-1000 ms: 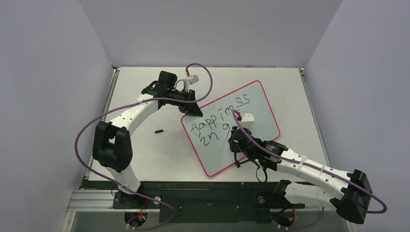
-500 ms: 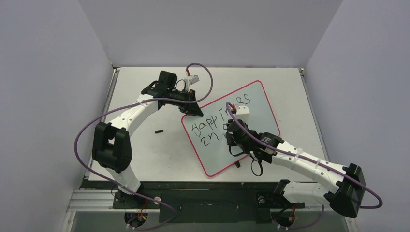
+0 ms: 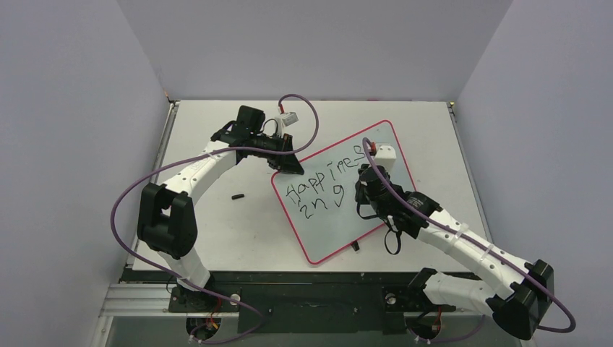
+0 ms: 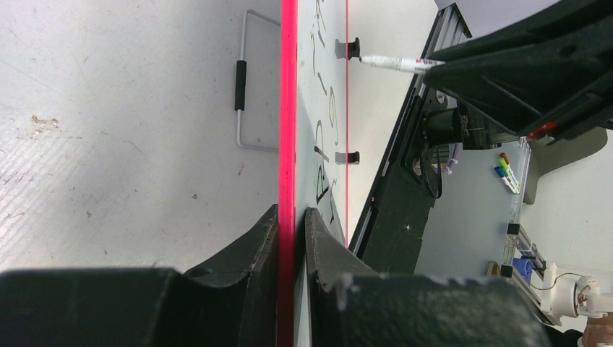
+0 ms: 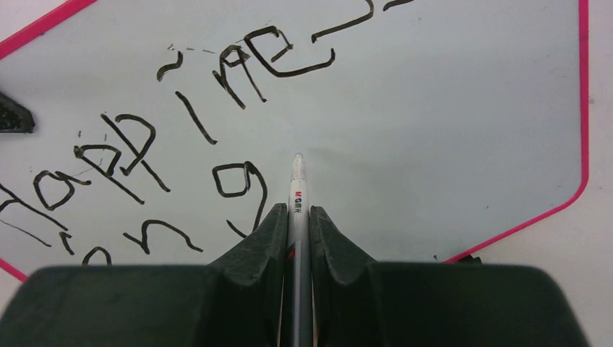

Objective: Write a sentence on the whiteboard

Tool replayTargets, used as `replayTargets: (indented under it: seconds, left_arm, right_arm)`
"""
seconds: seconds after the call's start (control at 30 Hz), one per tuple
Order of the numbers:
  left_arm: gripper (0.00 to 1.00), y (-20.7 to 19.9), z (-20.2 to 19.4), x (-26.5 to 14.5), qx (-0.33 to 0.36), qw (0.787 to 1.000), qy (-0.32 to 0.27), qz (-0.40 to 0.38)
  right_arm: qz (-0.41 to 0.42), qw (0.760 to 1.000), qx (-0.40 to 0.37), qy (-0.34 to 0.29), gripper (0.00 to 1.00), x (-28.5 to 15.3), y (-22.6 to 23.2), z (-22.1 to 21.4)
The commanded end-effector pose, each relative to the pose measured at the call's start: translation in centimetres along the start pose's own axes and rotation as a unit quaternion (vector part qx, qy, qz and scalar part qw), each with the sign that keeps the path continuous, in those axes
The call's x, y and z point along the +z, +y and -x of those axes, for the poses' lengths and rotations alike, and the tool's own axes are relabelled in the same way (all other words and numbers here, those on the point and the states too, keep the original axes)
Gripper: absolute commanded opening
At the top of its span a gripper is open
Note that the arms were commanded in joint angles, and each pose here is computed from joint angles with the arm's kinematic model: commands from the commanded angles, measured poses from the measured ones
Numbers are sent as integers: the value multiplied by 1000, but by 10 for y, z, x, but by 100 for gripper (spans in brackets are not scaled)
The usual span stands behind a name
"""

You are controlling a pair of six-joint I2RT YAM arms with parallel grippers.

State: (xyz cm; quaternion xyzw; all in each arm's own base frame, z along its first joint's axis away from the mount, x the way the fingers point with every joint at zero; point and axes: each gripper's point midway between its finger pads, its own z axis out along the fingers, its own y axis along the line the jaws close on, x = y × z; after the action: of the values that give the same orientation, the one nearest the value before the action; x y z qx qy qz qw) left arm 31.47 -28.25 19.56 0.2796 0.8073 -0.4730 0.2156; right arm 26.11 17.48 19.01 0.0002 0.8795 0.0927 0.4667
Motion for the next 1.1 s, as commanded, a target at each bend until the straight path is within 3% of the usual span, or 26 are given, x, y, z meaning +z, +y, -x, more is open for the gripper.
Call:
replayTargets:
  seconds: [0.0, 0.43, 1.07]
  left_arm:
    - [0, -21, 22, -10, 68, 997, -32, -7]
    - [0, -20, 22, -9, 67, 997, -30, -7]
    - [0, -22, 24, -10, 68, 997, -30, -7]
  right_arm:
    - [3, 1000, 4, -15, 0, 3, 0, 16]
    - [22, 1000, 3, -3, 0, 19, 16, 18]
    - [4, 999, 4, 46, 0, 20, -12, -38]
